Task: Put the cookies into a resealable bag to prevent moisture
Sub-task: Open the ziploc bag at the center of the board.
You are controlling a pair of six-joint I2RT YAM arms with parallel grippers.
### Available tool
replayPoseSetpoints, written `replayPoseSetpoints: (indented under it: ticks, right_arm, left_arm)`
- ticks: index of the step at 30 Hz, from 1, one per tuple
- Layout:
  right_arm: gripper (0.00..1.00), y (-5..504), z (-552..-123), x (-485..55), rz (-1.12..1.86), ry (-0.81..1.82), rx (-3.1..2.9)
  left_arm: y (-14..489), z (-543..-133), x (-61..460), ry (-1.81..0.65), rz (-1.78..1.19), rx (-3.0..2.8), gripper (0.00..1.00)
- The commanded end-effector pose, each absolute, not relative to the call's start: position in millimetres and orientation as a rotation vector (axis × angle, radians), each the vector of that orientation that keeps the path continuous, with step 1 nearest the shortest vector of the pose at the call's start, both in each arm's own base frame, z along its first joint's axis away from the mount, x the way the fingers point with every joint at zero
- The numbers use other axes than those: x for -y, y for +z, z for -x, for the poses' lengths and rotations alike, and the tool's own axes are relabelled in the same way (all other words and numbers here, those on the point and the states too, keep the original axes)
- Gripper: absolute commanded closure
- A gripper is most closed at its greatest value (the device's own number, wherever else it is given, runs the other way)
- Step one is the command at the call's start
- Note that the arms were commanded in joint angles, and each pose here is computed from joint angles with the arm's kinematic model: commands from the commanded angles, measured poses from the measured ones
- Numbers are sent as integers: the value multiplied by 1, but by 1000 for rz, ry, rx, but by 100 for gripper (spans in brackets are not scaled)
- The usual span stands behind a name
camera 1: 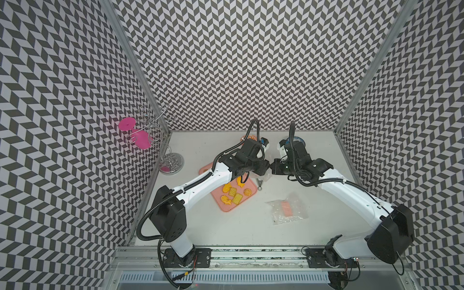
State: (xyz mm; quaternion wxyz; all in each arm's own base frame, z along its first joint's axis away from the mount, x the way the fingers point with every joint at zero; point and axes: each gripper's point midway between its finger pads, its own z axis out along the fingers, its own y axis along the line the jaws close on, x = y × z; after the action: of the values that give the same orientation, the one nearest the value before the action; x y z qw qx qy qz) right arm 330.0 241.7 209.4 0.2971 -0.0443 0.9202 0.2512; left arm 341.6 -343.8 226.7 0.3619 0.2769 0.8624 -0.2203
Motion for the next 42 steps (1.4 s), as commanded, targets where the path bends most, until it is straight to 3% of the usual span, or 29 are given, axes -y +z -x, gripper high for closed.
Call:
replayPoseSetpoints:
  ticks: [1,5,13,20,29,35,42]
  right_arm:
    - [100,212,-333,-244,119,645,-2434]
    - [100,215,-334,-243,120,640,-2426]
    - [100,226,-335,-249,95,704,-2397]
    - [100,217,-334,-239,96,631,-2409]
    - [100,176,-341,-217,206,335,-2453]
    - [100,165,-344,-214,267,258,-2449]
    - [93,186,-315,-301,628,659,-2291]
  left_arm:
    - [222,-350,334,-506,-685,-2259,55]
    - [214,-349,330,-491,-705,-2300,67]
    - [199,-332,336,-539,-782,-2361,69]
    - [199,-329,324,-544,-715,-2424,100]
    - [223,-305,300,-776,-519,-2621,100]
    - [215,-298,252,-698,-406,-2734,100]
    - [187,-283,212,-594,-280,-2836,100]
